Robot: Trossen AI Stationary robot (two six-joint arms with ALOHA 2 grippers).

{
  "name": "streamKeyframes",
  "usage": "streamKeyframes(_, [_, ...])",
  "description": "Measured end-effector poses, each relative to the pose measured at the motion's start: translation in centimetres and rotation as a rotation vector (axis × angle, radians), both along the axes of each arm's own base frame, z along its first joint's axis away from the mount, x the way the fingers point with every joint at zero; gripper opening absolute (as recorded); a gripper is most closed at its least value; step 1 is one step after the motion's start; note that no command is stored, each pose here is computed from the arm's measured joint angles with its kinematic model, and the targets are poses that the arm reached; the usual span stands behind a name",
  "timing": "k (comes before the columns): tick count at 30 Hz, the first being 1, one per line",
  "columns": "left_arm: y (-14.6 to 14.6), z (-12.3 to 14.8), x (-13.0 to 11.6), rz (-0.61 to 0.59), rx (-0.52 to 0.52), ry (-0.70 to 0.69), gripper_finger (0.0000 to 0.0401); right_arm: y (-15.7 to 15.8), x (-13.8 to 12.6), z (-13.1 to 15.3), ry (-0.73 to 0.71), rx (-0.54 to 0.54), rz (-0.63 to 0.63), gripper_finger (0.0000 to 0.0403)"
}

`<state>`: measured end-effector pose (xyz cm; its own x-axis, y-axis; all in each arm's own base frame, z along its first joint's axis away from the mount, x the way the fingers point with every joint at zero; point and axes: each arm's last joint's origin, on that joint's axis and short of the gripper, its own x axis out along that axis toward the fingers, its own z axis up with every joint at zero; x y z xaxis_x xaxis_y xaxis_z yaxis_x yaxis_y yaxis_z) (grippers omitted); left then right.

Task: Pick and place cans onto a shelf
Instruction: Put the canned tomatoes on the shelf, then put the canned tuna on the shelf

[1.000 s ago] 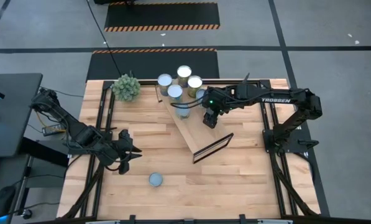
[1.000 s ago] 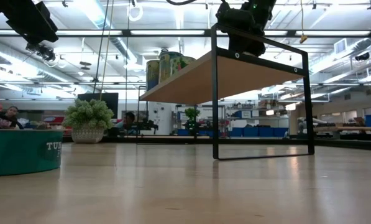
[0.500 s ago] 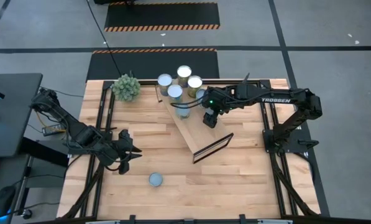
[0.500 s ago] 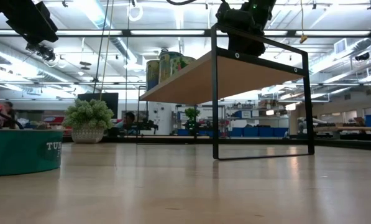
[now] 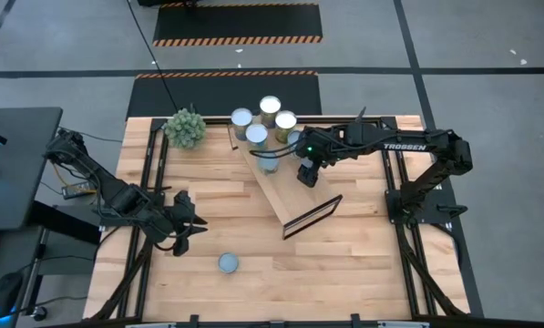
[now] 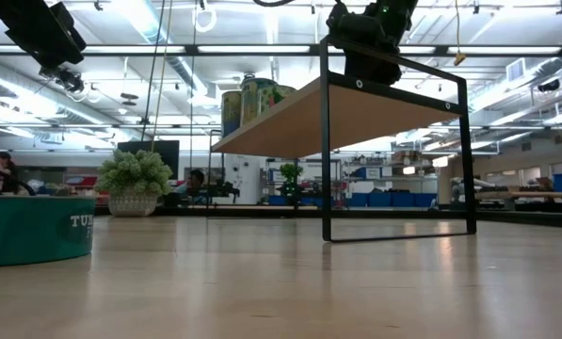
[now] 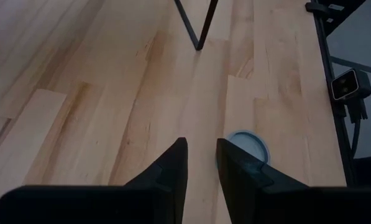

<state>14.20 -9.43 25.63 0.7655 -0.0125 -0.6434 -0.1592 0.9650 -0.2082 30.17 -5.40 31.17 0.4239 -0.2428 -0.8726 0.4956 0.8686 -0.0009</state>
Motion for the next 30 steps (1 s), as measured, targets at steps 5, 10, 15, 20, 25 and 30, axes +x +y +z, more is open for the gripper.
streamKeyframes(5, [0.0, 0.0, 0.0, 0.0, -0.001, 0.0, 0.0092, 0.0, 0.0, 0.5, -0.01, -0.003, 0.021, 0.0346])
streamKeyframes(10, [0.0, 0.0, 0.0, 0.0, -0.001, 0.0, 0.0092, 0.0, 0.0, 1.3, -0.024, -0.023, 0.016, 0.0356])
streamKeyframes(15, [0.0, 0.0, 0.0, 0.001, -0.001, 0.0, 0.0092, -0.1, 0.0, 2.4, -0.039, -0.052, 0.009, 0.038])
streamKeyframes(20, [0.0, 0.0, 0.0, -0.005, -0.006, 0.004, 0.0092, -0.1, -0.1, 3.2, -0.048, -0.053, 0.008, 0.0396])
streamKeyframes(25, [-0.2, -0.1, -0.1, -0.053, -0.046, 0.035, 0.0092, 0.1, -0.5, 4.2, -0.04, -0.046, 0.001, 0.0399])
streamKeyframes(30, [-0.5, -0.2, -0.1, -0.071, -0.126, 0.078, 0.0092, 1.2, -0.8, 5.5, -0.037, -0.028, 0.007, 0.0396])
